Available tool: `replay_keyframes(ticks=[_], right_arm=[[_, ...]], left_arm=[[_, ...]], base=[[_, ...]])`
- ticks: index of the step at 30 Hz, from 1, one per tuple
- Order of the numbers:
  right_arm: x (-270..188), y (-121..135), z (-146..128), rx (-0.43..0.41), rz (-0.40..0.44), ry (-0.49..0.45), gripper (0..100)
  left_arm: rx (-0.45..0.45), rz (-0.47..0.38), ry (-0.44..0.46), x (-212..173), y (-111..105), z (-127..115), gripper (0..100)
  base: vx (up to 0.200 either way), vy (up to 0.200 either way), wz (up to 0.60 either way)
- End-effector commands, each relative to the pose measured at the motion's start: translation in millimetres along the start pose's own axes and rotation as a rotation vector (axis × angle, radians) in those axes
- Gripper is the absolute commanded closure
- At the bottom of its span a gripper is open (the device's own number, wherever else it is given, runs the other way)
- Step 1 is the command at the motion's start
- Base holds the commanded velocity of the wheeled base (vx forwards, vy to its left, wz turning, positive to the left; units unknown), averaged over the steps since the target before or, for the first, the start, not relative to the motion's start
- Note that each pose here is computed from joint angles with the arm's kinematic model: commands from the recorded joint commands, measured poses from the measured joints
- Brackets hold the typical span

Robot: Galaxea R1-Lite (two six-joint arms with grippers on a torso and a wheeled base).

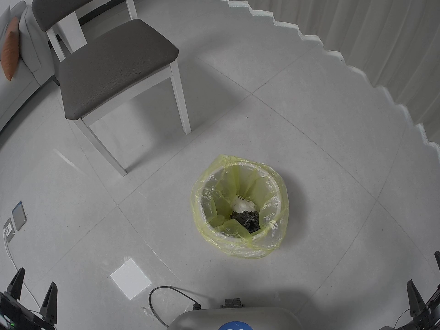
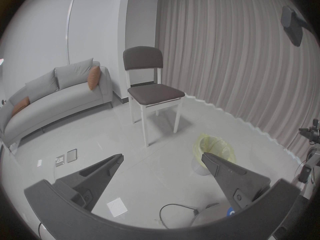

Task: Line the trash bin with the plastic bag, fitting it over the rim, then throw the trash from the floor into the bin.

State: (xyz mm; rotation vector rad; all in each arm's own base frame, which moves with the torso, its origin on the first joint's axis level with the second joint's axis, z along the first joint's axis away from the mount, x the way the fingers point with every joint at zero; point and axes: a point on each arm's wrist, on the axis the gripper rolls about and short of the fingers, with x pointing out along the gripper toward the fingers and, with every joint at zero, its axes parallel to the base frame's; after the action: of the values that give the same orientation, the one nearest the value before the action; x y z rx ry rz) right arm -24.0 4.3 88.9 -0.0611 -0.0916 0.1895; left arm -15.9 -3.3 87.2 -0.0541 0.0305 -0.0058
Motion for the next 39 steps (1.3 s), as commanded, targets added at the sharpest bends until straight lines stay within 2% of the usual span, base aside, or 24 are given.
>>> replay_keyframes(ticks=[1,5,10,14,15,16,18,21,22,24,25,26,31,33,36,37,38,39], right_arm=[[0.0,-0.7,-5.2,0.016,-0.043,0.007,0],[-0.2,-2.7,-5.3,0.034,-0.133,0.01,0],[-0.2,-2.8,-5.3,-0.011,-0.136,0.013,0],[-0.3,-3.3,-5.3,0.018,-0.161,0.013,0],[-0.4,-3.9,-5.4,0.037,-0.187,0.012,0],[-0.4,-4.1,-5.4,0.03,-0.198,0.013,0],[-0.4,-4.1,-5.4,0.029,-0.198,0.013,0],[-0.6,-5.1,-5.4,0.029,-0.244,0.015,0],[-1.7,-8.2,-5.6,0.04,-0.388,0.018,0],[-3.1,-11.1,-5.9,0.045,-0.532,0.023,0],[-3.1,-11.1,-5.9,0.045,-0.532,0.023,0],[-4.1,-12.7,-6.1,0.052,-0.615,0.024,0],[-3.8,-12.1,-6.7,0.09,-0.588,0.018,0],[-3.0,-10.9,-6.8,0.091,-0.526,0.019,0],[-1.4,-7.4,-6.8,0.095,-0.353,0.02,0],[-1.3,-7.2,-7.0,0.1,-0.344,0.02,0],[-0.9,-5.0,-11.6,0.095,-0.254,0.067,0],[-0.9,-4.4,-14.3,0.092,-0.234,0.097,0]], left_arm=[[0.016,-0.008,0.016,0.9,0.1,-5.1,0],[0.048,-0.01,0.017,0.9,0.1,-5.2,0],[0.045,0.018,0.017,0.9,0.7,-5.2,0],[0.058,0.032,0.019,0.9,1.0,-5.5,0],[0.072,0.049,0.053,0.8,1.5,-8.9,0],[0.061,0.052,0.074,0.6,1.8,-11.1,0],[0.045,0.055,0.075,0.6,1.8,-11.3,0],[0.025,0.079,0.062,0.7,2.4,-10.0,0],[0.038,0.085,0.062,0.6,2.6,-10.0,0],[0.036,0.085,0.062,0.6,2.6,-10.0,0],[0.036,0.085,0.062,0.6,2.6,-10.0,0],[0.037,0.085,0.062,0.6,2.6,-10.0,0],[0.036,0.084,0.062,0.6,2.6,-10.0,0],[0.036,0.084,0.062,0.6,2.6,-10.0,0],[0.036,0.084,0.062,0.6,2.6,-10.0,0],[0.036,0.084,0.062,0.6,2.6,-10.0,0],[0.036,0.084,0.062,0.6,2.6,-10.0,0],[0.036,0.084,0.062,0.6,2.6,-10.0,0]], base=[[0.0,0.0,0.0],[0.0,0.0,0.0],[0.0,0.0,0.0],[0.0,0.0,0.0],[0.0,0.0,0.0],[0.0,0.0,0.0],[0.0,0.0,0.0],[0.0,0.0,0.0],[0.0,0.0,0.0],[0.0,0.0,0.0],[0.0,0.0,0.0],[0.0,0.0,0.0],[0.0,0.0,0.0],[0.0,0.0,0.0],[0.0,0.0,0.0],[0.0,0.0,0.0],[0.0,0.0,0.0],[0.0,0.0,0.0]])
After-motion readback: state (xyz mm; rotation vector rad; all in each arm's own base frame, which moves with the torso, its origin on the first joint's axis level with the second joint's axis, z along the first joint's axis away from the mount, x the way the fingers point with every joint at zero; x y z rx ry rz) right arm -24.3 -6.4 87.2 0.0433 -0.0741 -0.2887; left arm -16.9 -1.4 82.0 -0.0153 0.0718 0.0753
